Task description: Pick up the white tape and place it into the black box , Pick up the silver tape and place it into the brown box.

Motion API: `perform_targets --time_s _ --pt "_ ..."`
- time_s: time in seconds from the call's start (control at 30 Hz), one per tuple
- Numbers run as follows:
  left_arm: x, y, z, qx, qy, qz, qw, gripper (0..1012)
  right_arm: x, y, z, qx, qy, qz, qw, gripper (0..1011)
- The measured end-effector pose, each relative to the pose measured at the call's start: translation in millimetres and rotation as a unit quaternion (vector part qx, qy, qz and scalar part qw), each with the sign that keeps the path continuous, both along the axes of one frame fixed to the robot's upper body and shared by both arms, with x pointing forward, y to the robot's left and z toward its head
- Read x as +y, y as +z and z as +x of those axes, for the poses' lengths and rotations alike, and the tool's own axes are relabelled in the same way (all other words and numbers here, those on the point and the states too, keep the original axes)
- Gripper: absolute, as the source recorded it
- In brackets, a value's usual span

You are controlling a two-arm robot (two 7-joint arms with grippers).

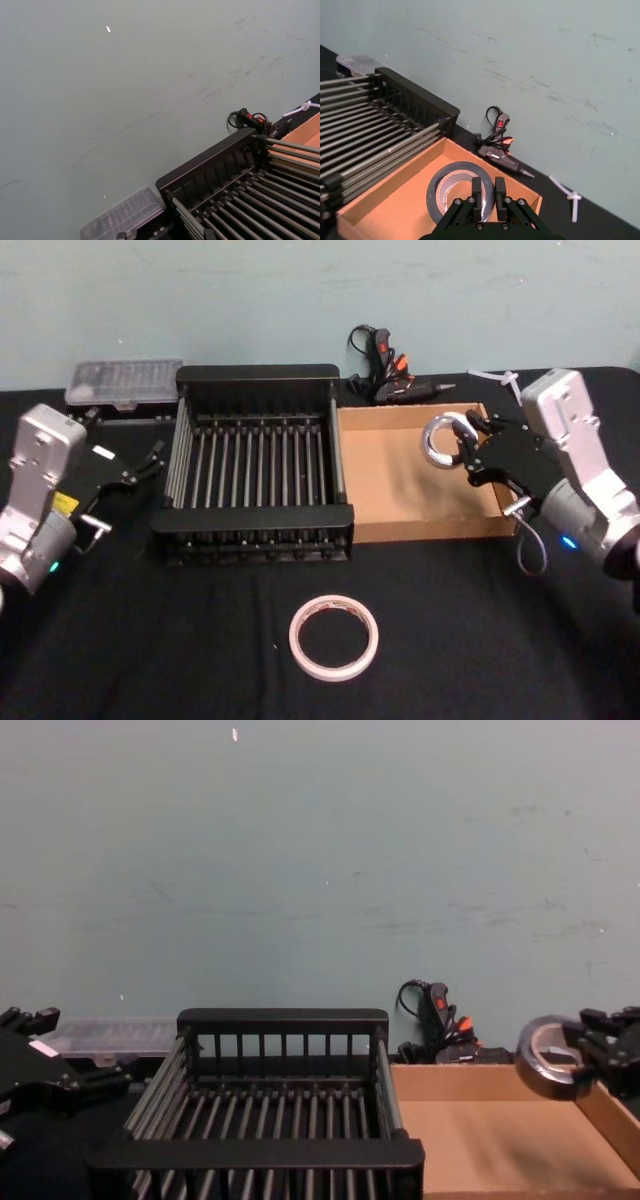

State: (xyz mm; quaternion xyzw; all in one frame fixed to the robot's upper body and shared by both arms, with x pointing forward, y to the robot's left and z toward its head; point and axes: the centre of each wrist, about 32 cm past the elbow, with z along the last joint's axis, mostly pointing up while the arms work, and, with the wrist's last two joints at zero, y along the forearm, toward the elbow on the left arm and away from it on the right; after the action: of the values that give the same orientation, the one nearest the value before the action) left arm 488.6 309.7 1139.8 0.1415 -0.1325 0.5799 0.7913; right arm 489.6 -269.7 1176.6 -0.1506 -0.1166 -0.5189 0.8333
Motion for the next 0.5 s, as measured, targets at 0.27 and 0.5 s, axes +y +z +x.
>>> perform_targets --time_s 0.27,0.5 --pt "0.0 0.0 0.0 0.0 0.0 0.0 1.0 1001 10.1 -15.5 17.2 -0.012 -0.009 -0.038 0.9992 158" --pt "0.0 0.0 0.0 0.0 0.0 0.0 1.0 1001 17.3 -28.9 28.0 -0.007 -0.015 -0.05 0.9986 158"
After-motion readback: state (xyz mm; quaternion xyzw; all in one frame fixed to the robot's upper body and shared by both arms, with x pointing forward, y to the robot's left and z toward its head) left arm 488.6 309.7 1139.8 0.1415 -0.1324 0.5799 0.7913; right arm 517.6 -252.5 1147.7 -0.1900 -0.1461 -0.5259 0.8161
